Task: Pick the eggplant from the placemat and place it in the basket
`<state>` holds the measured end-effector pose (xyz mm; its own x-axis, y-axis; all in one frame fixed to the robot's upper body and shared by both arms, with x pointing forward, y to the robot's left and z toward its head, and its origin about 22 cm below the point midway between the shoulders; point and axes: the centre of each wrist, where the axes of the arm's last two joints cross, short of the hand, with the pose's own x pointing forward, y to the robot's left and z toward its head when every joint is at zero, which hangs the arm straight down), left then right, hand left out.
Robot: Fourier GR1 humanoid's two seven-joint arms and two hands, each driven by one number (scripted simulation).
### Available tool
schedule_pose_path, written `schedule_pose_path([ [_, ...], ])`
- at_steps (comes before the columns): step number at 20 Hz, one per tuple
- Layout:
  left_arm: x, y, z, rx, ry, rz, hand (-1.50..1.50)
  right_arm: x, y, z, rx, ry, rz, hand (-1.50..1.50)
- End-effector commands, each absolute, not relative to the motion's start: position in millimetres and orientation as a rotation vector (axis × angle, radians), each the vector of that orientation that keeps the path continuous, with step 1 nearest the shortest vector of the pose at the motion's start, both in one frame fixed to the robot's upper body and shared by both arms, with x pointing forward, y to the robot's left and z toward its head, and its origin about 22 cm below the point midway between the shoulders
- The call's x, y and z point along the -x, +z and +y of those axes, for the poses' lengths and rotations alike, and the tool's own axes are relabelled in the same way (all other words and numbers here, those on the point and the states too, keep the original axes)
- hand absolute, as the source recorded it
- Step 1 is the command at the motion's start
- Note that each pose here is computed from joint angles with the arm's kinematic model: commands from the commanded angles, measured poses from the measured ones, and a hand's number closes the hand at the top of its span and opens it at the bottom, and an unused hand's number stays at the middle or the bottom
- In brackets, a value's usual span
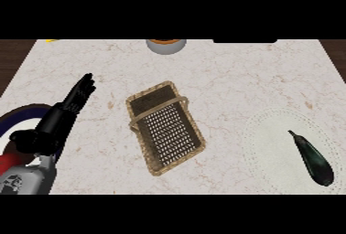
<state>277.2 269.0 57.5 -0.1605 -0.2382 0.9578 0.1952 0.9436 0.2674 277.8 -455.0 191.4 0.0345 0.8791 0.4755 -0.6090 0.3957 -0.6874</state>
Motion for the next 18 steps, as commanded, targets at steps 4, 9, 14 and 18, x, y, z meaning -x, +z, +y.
schedule_pose_path([
  [4,-276,63,282,-0.052,-0.378,-1.691,0.0,-269,116,-444,0.317,1.136,-1.037,-1.5],
  [9,-293,40,256,-0.027,-0.364,-1.691,0.0,-278,101,-435,0.355,1.141,-1.067,-1.5],
  [14,-281,57,269,-0.049,-0.378,-1.701,0.0,-275,75,-447,0.378,1.142,-1.061,-1.5],
  [18,-276,49,266,-0.041,-0.363,-1.692,0.0,-276,85,-437,0.344,1.124,-1.106,-1.5],
])
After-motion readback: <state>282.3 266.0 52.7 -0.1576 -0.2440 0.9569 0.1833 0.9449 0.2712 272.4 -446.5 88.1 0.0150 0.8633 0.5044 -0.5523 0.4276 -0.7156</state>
